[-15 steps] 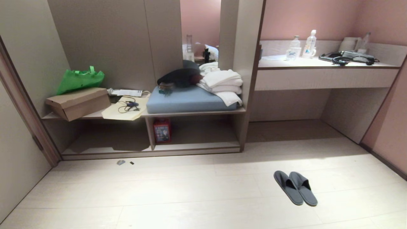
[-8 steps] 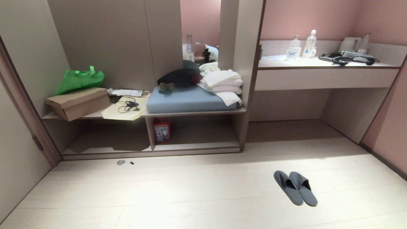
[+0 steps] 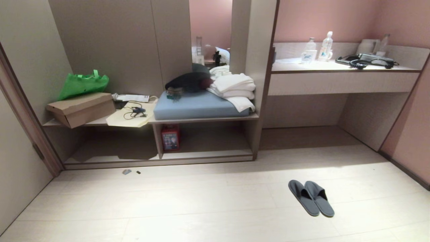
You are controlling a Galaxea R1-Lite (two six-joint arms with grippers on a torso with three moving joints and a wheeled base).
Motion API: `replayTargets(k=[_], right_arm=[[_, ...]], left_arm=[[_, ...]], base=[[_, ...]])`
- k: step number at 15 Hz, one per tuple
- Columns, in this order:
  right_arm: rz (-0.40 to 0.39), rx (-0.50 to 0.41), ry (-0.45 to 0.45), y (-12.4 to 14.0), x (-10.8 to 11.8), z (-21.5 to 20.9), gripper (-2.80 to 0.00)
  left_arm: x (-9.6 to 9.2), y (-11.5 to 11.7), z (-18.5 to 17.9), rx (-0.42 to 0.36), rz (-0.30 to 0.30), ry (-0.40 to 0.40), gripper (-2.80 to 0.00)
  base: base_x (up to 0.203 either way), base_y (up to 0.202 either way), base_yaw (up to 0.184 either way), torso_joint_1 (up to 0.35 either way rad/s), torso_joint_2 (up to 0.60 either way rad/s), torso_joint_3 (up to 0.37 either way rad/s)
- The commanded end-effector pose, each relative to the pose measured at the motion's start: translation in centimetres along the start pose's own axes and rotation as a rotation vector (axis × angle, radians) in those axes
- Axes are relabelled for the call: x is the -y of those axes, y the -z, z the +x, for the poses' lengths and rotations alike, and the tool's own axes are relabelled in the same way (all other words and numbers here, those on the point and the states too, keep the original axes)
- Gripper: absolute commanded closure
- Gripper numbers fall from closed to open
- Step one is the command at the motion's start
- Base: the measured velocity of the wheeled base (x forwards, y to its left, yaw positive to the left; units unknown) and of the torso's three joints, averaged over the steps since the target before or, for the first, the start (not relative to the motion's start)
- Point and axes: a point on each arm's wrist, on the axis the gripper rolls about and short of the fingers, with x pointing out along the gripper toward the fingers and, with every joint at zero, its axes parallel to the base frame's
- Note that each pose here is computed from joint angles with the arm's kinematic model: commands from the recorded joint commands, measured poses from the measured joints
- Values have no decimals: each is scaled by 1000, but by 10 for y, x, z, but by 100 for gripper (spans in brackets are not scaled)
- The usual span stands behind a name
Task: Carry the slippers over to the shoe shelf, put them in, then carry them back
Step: Pick up the slippers on the floor
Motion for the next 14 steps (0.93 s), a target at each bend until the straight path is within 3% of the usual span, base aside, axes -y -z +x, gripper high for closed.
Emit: replayTargets(k=[1,14], right_arm=[[-1,1,0,0,0,0,0],[-1,1,0,0,0,0,0]], left_arm=[[0,2,0,-6,1,0,0],[0,2,0,-7,-1,0,0]], base=[[-6,-72,0,4,7,2],[0,-189,2,2,3,5]])
